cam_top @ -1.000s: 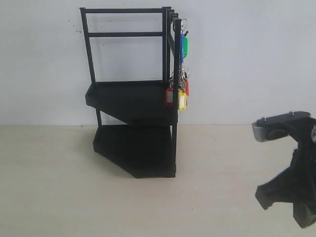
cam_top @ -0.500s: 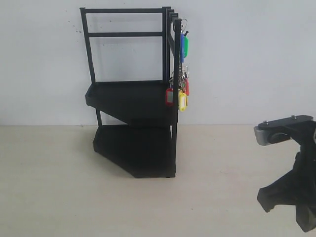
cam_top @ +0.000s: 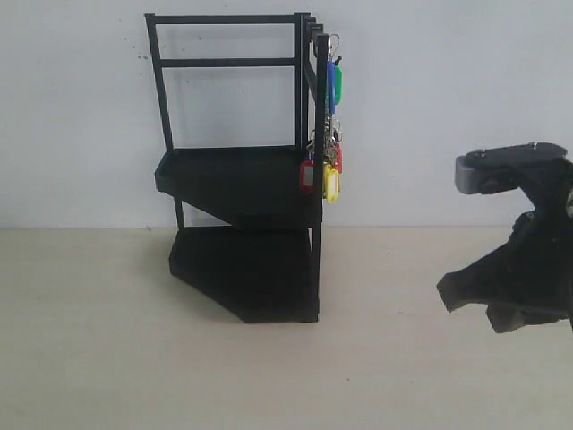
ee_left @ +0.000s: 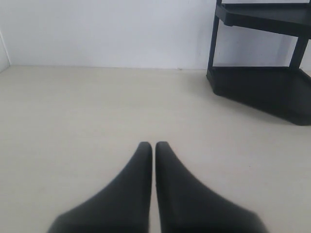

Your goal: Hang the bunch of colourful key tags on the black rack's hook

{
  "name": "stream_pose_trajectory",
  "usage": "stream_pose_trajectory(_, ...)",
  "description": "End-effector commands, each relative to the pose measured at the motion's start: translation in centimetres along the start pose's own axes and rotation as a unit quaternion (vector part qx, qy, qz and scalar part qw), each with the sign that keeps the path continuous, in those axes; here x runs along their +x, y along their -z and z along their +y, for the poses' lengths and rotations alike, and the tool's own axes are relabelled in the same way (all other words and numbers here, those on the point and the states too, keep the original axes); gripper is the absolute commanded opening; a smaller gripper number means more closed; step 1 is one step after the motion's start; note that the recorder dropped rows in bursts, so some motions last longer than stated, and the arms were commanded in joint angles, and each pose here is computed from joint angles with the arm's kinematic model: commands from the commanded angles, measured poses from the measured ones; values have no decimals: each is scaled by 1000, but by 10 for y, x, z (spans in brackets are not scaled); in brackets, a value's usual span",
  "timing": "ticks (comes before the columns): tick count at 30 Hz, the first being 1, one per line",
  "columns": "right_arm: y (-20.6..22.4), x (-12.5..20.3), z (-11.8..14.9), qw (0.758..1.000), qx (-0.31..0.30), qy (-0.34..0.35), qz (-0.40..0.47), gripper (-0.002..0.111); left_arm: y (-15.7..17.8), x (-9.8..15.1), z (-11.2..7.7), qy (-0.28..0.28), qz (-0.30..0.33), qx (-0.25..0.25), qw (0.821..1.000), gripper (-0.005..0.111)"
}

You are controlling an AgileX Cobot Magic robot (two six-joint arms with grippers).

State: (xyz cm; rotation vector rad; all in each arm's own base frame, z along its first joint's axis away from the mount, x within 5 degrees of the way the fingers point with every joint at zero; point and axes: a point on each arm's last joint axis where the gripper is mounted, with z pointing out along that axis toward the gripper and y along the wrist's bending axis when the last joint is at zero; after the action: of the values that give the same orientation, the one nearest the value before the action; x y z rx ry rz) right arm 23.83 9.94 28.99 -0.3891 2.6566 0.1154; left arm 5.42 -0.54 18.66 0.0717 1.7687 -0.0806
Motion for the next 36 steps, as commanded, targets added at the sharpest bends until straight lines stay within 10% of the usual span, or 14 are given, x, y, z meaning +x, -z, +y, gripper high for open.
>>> stream_pose_trajectory(1,7,18,-2,994,-24,-65,-82,0,0,-1,0,2,-1,-1,1000,4)
stream_pose_trajectory(9,24,139,-14,913,-69,-38,-400,0,0,-1,0,2,-1,-1,1000,4)
stream_pose_trajectory(19,19,215,-29,830,-30,-68,-552,0,0,-1,0,2,-1,-1,1000,4)
stream_pose_trajectory(36,0,226,-32,891,1,-93,-445,0,0,-1,0,2,-1,-1,1000,4)
